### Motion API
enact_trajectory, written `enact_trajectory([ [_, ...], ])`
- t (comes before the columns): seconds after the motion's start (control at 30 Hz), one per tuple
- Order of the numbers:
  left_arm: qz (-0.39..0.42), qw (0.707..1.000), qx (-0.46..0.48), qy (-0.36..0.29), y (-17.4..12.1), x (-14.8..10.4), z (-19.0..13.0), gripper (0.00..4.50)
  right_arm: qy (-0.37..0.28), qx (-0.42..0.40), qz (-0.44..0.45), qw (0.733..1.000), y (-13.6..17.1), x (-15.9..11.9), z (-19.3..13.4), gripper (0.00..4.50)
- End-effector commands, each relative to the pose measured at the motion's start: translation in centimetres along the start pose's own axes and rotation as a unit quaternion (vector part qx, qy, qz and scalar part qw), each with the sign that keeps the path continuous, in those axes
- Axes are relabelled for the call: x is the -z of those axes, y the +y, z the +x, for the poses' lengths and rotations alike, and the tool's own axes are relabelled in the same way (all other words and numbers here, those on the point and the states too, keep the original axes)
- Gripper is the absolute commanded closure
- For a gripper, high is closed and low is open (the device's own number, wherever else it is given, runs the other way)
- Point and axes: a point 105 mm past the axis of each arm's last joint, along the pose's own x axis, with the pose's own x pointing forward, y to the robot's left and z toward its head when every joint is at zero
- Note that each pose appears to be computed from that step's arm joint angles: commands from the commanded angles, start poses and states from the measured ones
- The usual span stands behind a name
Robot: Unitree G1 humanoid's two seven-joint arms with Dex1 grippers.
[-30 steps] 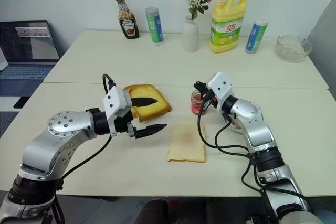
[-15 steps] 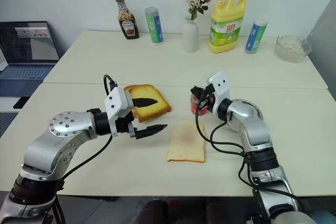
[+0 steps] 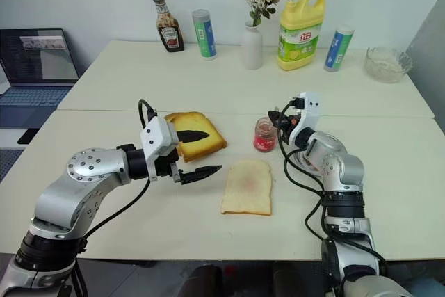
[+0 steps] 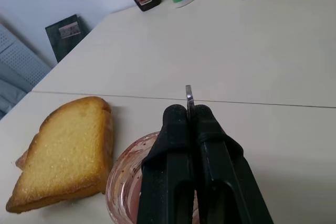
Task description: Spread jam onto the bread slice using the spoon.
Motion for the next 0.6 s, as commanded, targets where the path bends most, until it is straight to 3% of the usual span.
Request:
enact_trajectory([
  [0.03, 0.018, 1.000, -0.001, -0.010, 0.1, -0.7, 0.0, 0.00, -0.001, 0.010, 0.037, 0.999, -0.4, 0.0, -0.1, 4.45],
  [0.6, 0.020, 1.000, 0.000, -0.008, 0.1, -0.4, 0.1, 0.00, -0.041, -0.021, 0.095, 0.994, 1.8, -2.3, 0.0, 4.45],
])
